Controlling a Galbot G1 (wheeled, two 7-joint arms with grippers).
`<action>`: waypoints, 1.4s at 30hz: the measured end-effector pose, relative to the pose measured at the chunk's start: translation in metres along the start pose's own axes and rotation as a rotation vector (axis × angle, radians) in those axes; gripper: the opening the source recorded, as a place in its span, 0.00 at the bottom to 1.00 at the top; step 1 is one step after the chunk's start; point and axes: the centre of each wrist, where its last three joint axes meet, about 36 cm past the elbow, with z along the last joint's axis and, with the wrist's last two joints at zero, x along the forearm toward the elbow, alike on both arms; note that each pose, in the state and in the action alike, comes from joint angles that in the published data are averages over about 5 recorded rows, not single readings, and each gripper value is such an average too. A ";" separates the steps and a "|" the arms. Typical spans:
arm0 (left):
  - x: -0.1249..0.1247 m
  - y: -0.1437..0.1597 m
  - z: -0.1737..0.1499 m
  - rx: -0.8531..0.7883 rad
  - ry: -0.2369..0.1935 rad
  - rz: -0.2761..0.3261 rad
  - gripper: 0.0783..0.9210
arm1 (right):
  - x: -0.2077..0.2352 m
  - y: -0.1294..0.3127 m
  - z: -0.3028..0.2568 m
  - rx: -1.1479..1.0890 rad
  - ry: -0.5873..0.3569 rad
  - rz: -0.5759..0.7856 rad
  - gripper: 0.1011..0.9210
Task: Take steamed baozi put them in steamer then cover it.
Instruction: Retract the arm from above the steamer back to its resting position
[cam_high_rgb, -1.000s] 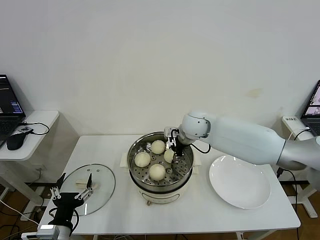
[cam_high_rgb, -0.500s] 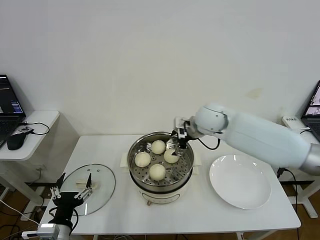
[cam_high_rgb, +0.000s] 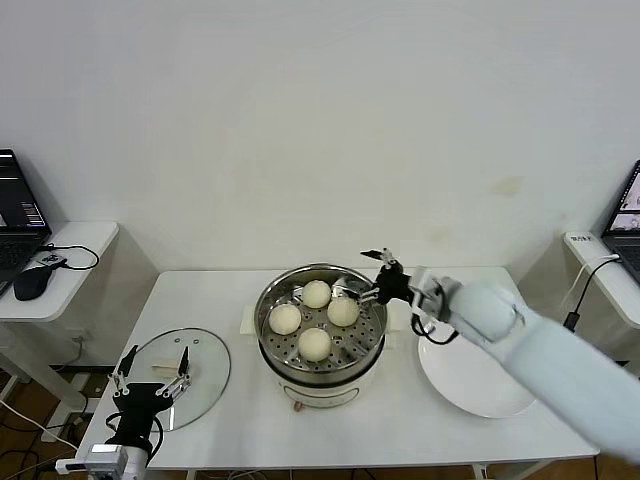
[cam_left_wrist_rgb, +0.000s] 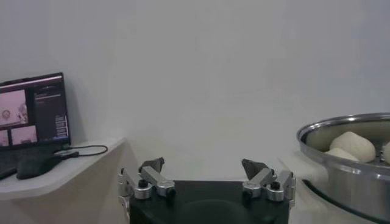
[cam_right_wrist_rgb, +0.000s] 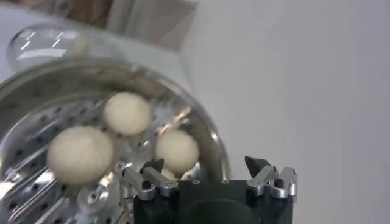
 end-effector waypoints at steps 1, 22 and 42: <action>-0.001 0.000 0.002 -0.004 0.000 -0.003 0.88 | 0.005 0.005 0.008 -0.019 -0.032 0.032 0.88; -0.007 0.064 0.077 -0.928 -0.115 -0.016 0.88 | 0.156 0.107 0.154 -0.286 -0.107 0.797 0.88; -0.055 0.119 0.135 -1.472 -0.125 0.171 0.88 | 0.226 0.164 0.193 -0.290 0.059 0.989 0.88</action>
